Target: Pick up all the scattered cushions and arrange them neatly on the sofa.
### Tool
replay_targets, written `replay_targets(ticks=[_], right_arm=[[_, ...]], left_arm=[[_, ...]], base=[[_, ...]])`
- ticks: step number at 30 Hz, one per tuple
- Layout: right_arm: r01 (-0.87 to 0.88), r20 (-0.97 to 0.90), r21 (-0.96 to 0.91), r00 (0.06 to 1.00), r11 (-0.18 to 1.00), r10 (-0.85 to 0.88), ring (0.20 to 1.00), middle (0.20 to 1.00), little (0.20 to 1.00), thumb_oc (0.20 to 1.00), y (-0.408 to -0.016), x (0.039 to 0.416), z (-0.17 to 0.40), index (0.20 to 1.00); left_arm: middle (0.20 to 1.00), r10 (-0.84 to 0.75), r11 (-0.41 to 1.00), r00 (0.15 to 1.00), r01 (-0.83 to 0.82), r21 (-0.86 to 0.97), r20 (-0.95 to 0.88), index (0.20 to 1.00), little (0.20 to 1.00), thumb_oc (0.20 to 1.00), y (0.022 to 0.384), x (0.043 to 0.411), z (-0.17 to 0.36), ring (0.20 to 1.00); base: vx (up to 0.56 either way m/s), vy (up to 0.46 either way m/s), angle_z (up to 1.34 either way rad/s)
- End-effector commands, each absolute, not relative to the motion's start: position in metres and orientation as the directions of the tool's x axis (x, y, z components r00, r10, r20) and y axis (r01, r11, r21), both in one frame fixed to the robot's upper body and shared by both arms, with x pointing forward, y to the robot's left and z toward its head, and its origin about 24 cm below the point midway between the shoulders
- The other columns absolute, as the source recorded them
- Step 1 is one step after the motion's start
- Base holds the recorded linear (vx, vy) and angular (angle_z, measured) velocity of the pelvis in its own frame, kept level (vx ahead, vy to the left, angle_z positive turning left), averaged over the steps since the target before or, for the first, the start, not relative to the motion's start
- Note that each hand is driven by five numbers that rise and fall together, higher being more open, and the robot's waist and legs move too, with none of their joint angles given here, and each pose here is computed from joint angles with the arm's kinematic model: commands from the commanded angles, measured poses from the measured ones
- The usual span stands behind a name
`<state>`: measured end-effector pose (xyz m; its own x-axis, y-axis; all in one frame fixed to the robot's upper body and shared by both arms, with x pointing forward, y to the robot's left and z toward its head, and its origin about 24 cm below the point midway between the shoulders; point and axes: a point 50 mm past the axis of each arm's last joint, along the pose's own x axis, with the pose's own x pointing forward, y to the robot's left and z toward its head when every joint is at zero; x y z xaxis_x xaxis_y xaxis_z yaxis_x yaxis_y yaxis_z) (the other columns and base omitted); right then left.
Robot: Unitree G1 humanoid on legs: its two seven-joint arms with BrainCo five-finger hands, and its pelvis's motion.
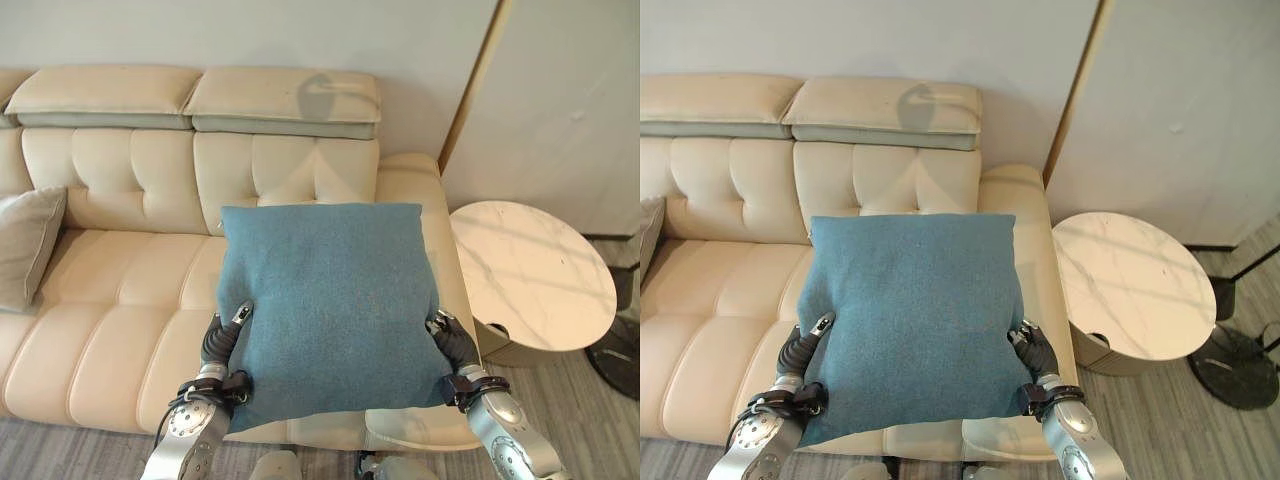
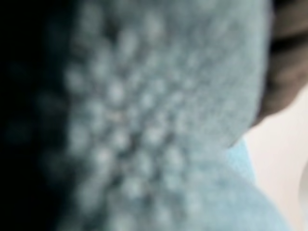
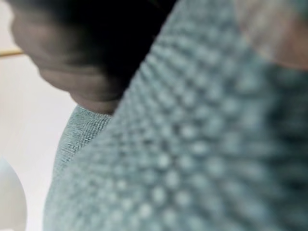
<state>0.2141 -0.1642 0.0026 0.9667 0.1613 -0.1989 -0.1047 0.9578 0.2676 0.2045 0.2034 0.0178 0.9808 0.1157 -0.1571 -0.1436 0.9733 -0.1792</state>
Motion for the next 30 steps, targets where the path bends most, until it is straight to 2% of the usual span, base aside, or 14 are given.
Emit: replay_targets(ticks=[1, 11, 14, 17, 20, 21, 22, 24, 25, 27, 30], right_arm=[[-0.277, 0.013, 0.335, 0.957, 0.9, 0.29, 0.2, 0.2, 0.2, 0.2, -0.132, 0.227, 0.039, 0.2], [-0.266, -0.048, 0.311, 0.954, 0.912, 0.295, 0.2, 0.2, 0.2, 0.2, -0.124, 0.231, 0.026, 0.2], [-0.267, -0.048, 0.317, 0.954, 0.91, 0.297, 0.2, 0.2, 0.2, 0.2, -0.115, 0.244, 0.027, 0.2], [-0.271, 0.007, 0.359, 0.958, 0.893, 0.288, 0.2, 0.2, 0.2, 0.2, -0.099, 0.268, 0.043, 0.2], [-0.293, 0.109, 0.369, 0.956, 0.882, 0.273, 0.2, 0.2, 0.2, 0.2, -0.078, 0.304, 0.08, 0.2], [-0.303, 0.17, 0.349, 0.951, 0.887, 0.259, 0.2, 0.2, 0.2, 0.2, -0.068, 0.324, 0.106, 0.2], [-0.303, 0.172, 0.349, 0.951, 0.887, 0.257, 0.2, 0.2, 0.2, 0.2, -0.068, 0.325, 0.107, 0.2], [-0.289, 0.267, 0.274, 0.939, 0.917, 0.216, 0.2, 0.2, 0.2, 0.2, -0.06, 0.355, 0.154, 0.2], [-0.289, 0.27, 0.274, 0.939, 0.917, 0.215, 0.2, 0.2, 0.2, 0.2, -0.06, 0.356, 0.156, 0.2], [-0.265, 0.368, 0.234, 0.915, 0.935, 0.168, 0.2, 0.2, 0.2, 0.2, -0.06, 0.369, 0.198, 0.2], [-0.19, 0.526, 0.138, 0.845, 0.972, 0.091, 0.2, 0.2, 0.2, 0.2, -0.063, 0.375, 0.253, 0.2]], left_arm=[[0.2, 0.051, 0.978, 0.995, -0.032, -0.208, 0.09, 0.2, 0.2, 0.2, 0.192, 0.217, 0.061, 0.2], [0.2, -0.009, 0.992, 0.999, 0.013, -0.125, 0.035, 0.2, 0.2, 0.2, 0.186, 0.223, 0.049, 0.2], [0.2, -0.018, 0.997, 0.998, 0.022, -0.069, 0.063, 0.2, 0.2, 0.2, 0.184, 0.234, 0.054, 0.2], [0.2, -0.002, 1.0, 0.986, 0.002, 0.005, 0.164, 0.2, 0.2, 0.2, 0.184, 0.259, 0.075, 0.2], [0.2, 0.036, 0.997, 0.947, -0.056, 0.056, 0.318, 0.2, 0.2, 0.2, 0.183, 0.3, 0.119, 0.2], [0.2, 0.029, 0.993, 0.915, -0.073, 0.093, 0.403, 0.2, 0.2, 0.2, 0.175, 0.325, 0.15, 0.2], [0.2, 0.028, 0.993, 0.914, -0.072, 0.094, 0.406, 0.2, 0.2, 0.2, 0.175, 0.326, 0.151, 0.2], [0.2, 0.036, 0.977, 0.867, -0.136, 0.167, 0.496, 0.2, 0.2, 0.2, 0.167, 0.365, 0.202, 0.2], [0.2, 0.034, 0.977, 0.866, -0.135, 0.168, 0.499, 0.2, 0.2, 0.2, 0.166, 0.365, 0.203, 0.2], [0.2, 0.022, 0.956, 0.814, -0.187, 0.226, 0.58, 0.2, 0.2, 0.2, 0.157, 0.379, 0.244, 0.2], [0.2, 0.04, 0.925, 0.696, -0.297, 0.237, 0.717, 0.2, 0.2, 0.2, 0.147, 0.379, 0.296, 0.2]], base=[[0.1, 0.058, -0.24], [0.1, 0.117, -0.1], [0.1, 0.097, 0.02], [0.04, 0.081, 0.03], [-0.17, 0.103, -0.01], [-0.18, 0.089, -0.02], [-0.18, 0.084, -0.04], [-0.15, 0.082, 0.04], [-0.13, 0.082, 0.1], [-0.07, 0.06, 0.08], [-0.03, 0.083, 0.08]])
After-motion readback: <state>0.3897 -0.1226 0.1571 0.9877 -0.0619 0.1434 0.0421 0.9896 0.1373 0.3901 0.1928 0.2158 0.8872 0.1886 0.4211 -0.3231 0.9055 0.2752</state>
